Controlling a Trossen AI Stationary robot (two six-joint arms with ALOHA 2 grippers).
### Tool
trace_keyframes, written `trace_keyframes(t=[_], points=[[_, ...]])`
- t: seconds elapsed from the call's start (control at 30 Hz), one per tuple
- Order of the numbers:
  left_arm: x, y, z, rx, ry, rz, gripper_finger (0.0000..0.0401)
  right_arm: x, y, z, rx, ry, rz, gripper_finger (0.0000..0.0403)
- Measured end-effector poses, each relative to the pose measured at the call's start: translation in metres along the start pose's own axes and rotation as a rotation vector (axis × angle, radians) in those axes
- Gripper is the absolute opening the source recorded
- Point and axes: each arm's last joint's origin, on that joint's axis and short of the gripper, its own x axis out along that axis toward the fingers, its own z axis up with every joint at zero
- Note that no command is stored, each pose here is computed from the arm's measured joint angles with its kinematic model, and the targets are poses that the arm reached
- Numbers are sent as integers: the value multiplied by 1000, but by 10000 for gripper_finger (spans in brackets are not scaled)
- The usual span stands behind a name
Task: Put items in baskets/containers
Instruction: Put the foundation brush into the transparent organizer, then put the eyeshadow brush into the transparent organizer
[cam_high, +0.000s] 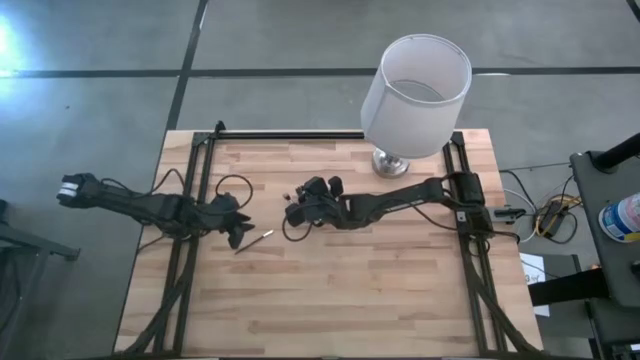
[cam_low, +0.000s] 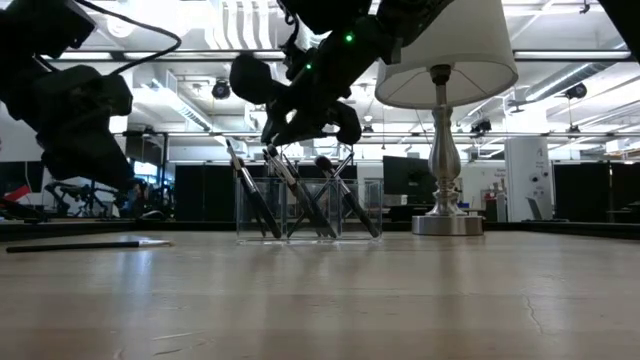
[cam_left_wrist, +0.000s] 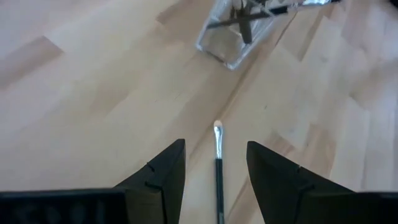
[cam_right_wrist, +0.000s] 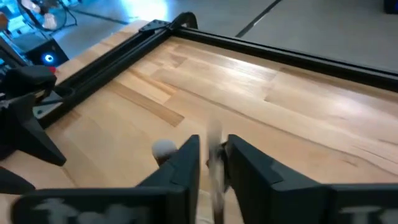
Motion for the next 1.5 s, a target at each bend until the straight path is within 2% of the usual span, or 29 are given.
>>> trace_keyframes(t=[0.27,0.33,0.43,0.5,0.57,0.7,0.9,1.0,1.1,1.2,1.4,1.5], points=[[-1,-2,-4,-20,120,-87,163,-10,7,8,-46,-5,26,179],[-2,-1,-7,-12,200,-113,163,-21,17,17,-137,-12,86,195],[0,-1,-13,-22,272,-119,163,-39,33,21,-342,16,197,205],[2,-1,-16,-11,283,-99,163,-50,40,17,-442,56,210,206],[5,0,-17,-5,274,-43,161,-59,43,12,-488,100,183,203],[15,0,-17,-2,211,78,151,-74,42,-2,-482,160,87,189],[36,-8,-19,57,211,100,142,-89,44,-16,-393,211,54,174],[46,-7,-24,79,233,169,142,-94,46,-19,-371,205,53,173],[56,-9,-30,78,255,189,142,-97,47,-21,-367,193,50,173],[65,-20,-33,32,229,119,142,-98,48,-22,-367,195,53,171],[79,-47,-37,-71,159,-96,142,-99,49,-23,-368,202,61,171],[84,-54,-37,-103,173,-166,142,-100,50,-24,-366,238,94,170]])
